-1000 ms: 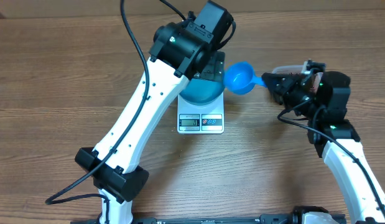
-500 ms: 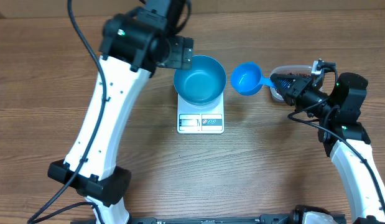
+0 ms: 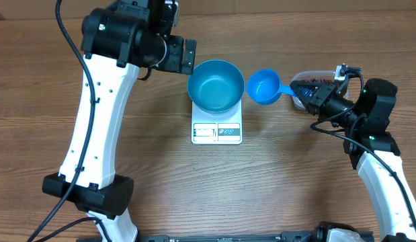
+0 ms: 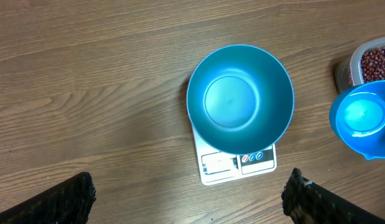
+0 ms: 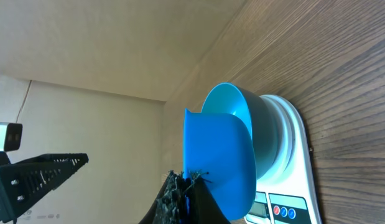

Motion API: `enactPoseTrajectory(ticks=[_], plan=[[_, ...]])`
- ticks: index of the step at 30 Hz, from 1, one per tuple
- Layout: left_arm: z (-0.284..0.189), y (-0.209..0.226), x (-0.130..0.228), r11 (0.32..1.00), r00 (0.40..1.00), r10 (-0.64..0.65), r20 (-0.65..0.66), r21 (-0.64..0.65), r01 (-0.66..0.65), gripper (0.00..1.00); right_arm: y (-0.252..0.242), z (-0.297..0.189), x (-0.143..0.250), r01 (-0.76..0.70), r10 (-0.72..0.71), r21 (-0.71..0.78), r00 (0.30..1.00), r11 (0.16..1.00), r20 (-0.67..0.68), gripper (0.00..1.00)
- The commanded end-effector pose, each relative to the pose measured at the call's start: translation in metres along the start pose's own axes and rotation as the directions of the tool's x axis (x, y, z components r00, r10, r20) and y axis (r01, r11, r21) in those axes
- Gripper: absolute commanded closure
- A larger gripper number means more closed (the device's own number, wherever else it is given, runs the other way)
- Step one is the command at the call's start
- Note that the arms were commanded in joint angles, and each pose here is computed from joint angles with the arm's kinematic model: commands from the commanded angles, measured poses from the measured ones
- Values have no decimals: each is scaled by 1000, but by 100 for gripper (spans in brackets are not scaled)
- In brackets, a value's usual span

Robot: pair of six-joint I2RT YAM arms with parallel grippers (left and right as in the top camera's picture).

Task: Scoop item into bowl and weigh 150g on scale

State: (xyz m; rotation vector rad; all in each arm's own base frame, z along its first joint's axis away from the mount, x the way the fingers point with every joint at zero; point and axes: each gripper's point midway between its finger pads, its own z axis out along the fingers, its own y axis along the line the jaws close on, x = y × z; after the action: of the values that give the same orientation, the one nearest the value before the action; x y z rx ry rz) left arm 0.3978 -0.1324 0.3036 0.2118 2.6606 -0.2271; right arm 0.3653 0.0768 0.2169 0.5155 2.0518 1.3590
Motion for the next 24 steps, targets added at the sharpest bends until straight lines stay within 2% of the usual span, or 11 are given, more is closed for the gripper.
enactPoseTrajectory(ticks=[1,14,24], plan=[[-5,2,3,1000,1000,11,-1,22,-11,0,10,-2,-3,46,-46,-28,999,999,-6,96],[45,8,28,1000,992,12,-127,25,-8,1,10,-2,-1,74,-74,-28,997,997,-13,96],[65,2,29,997,992,22,-127,71,-13,1,9,-2,-1,93,-93,-27,996,995,-13,96]])
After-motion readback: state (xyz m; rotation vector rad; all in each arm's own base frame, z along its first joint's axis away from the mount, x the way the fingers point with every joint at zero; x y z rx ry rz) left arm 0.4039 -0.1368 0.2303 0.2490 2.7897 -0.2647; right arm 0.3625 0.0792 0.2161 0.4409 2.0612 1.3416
